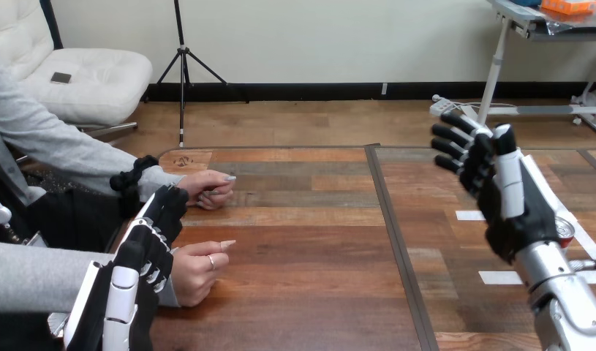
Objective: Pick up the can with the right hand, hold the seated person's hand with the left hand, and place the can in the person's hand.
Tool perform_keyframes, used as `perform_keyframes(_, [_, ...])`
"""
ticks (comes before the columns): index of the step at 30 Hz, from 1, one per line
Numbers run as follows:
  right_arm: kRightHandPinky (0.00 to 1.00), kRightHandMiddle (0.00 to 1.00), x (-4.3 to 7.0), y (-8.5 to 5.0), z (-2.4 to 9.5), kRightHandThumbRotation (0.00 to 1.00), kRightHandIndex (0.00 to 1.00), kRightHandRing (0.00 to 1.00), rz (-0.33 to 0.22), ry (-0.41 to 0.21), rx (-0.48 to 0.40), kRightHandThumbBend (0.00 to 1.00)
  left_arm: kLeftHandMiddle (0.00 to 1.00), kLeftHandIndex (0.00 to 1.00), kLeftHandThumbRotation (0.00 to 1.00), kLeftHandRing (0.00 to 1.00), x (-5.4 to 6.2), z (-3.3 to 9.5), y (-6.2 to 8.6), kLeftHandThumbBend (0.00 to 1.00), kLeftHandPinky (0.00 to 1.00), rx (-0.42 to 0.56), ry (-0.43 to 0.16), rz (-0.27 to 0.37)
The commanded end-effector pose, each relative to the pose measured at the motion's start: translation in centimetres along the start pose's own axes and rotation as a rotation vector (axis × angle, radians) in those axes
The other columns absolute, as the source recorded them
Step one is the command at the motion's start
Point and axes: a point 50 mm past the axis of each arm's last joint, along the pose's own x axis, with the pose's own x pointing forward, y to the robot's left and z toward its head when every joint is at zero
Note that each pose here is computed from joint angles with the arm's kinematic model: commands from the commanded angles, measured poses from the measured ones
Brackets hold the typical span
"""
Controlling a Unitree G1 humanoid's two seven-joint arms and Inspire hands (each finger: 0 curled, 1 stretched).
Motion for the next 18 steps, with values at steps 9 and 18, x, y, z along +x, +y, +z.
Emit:
perform_keyframes(9, [0.83,0.87,3.1,-1.8,2.7,1.0,0.87,0.87,-0.047,-0.072,-0.039,0.88,0.93,0.92,1.0,0.97,1.5,0.8,0.2,0.58,1.0,0.017,-0.065,-0.012])
perform_keyframes(18, [0.79,0.85,3.7,-3.1,2.8,1.0,0.86,0.85,-0.113,-0.035,-0.069,0.89,0.94,0.92,1.0,0.97,1.5,0.7,0.2,0.58,1.0,0.012,-0.071,-0.014])
